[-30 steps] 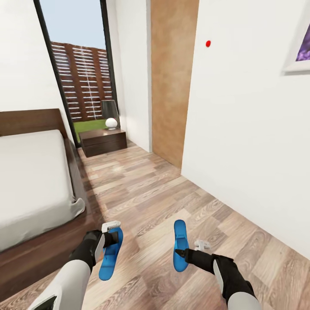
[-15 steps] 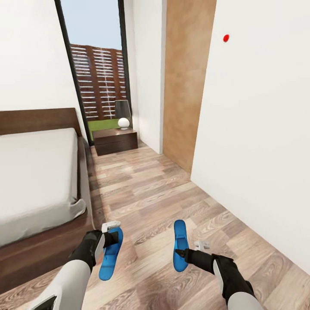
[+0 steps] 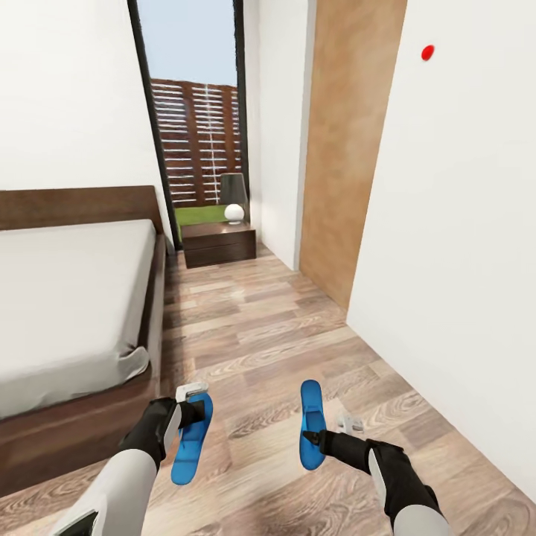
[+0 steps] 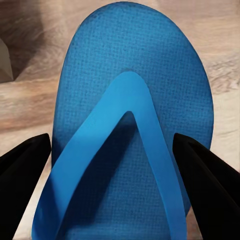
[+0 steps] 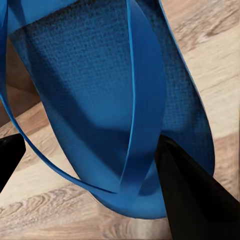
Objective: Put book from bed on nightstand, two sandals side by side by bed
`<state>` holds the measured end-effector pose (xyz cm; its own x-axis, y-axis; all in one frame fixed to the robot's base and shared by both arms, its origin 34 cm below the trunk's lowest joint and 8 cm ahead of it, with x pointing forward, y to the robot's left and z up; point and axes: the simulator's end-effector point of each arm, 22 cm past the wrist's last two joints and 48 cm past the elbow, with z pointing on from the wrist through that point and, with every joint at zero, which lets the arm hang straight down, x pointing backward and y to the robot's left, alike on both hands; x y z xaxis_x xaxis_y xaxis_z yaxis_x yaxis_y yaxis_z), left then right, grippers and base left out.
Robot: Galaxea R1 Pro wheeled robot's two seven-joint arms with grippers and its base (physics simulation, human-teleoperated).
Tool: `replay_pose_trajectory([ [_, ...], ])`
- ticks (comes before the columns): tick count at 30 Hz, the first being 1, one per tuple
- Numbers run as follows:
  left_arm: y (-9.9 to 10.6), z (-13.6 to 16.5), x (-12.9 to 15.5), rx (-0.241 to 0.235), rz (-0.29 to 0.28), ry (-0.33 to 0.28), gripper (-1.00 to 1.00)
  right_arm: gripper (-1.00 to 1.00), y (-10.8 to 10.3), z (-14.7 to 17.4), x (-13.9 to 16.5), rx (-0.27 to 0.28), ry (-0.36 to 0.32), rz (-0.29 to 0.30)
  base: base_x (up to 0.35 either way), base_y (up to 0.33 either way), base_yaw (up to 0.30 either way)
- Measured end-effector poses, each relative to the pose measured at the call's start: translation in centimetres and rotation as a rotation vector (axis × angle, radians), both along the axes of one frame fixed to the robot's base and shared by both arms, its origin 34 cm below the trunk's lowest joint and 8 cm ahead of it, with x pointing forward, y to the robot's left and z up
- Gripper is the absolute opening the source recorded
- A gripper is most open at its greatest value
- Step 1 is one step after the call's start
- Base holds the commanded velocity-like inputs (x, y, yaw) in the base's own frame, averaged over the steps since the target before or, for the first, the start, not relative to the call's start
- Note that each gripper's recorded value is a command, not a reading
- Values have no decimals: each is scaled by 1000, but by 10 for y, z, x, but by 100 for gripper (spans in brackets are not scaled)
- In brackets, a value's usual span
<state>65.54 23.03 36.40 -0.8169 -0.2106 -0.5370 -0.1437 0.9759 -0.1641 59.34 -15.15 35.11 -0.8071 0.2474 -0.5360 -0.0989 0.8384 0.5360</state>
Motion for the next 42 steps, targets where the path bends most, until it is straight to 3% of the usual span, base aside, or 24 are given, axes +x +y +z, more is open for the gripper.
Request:
replay_pose_trajectory([
  [42, 0, 0, 0, -1, 1, 0, -100, -100, 2, 0, 0, 1, 0, 4, 154, -282, 225],
])
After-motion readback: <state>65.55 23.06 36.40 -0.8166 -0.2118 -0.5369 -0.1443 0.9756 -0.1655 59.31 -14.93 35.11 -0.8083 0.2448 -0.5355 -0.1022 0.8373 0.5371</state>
